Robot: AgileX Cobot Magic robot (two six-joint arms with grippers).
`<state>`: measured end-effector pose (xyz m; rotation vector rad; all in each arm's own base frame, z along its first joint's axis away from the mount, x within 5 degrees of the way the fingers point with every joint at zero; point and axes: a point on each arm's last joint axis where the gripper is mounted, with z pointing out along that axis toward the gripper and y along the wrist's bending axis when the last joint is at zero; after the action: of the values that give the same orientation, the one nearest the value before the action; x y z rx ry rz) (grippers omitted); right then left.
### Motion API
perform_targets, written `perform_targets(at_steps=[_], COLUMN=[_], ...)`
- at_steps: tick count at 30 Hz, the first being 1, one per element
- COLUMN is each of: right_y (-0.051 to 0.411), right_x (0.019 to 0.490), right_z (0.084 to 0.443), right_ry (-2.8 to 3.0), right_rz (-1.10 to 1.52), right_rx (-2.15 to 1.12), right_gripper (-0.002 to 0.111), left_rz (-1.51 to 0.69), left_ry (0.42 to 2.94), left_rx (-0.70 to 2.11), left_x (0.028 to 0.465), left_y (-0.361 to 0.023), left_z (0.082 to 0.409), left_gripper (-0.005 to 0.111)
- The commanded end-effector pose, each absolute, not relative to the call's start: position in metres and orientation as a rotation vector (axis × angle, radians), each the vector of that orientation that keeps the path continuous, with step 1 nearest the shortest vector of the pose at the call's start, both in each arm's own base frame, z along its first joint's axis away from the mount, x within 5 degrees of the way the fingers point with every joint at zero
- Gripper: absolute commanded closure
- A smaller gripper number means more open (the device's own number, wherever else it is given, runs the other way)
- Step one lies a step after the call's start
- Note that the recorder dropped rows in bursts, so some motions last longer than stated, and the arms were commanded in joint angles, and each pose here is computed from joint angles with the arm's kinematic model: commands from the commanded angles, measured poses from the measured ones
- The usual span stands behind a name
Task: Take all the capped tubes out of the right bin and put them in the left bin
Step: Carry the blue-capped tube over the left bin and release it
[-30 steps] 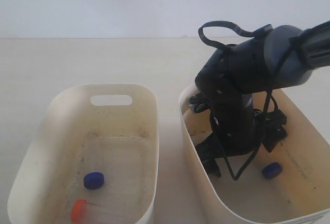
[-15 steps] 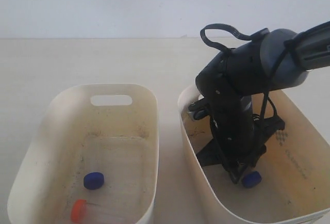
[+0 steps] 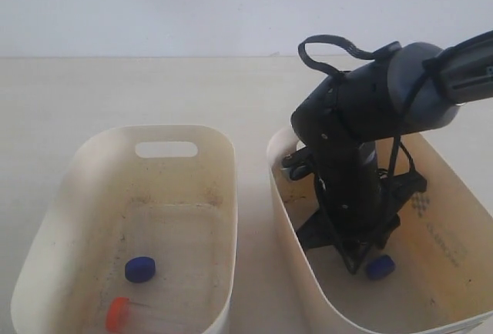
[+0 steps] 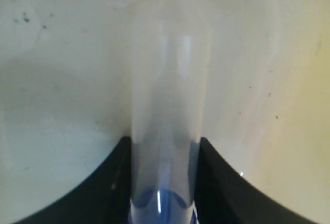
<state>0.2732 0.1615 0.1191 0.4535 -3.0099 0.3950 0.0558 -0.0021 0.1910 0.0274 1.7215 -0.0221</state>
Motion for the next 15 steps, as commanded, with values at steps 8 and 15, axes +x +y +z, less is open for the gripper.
perform_targets(at_steps=[8, 15], right_y=[0.16, 0.156], right_x=[0.266, 0.252], right_z=[0.213, 0.312], right_ry=[-3.096, -3.413], right_rz=[0.349, 0.015], right_rx=[0.385, 0.344], right_gripper=[0.108, 0.108], left_rz=[-0.026, -0.026], left_ry=[1.709, 1.709], left_rx=[0.02, 0.02], left_x=[0.056, 0.056], left_y=[-0.002, -0.002], left_z=[0.193, 0.193], left_gripper=[0.102, 0.102])
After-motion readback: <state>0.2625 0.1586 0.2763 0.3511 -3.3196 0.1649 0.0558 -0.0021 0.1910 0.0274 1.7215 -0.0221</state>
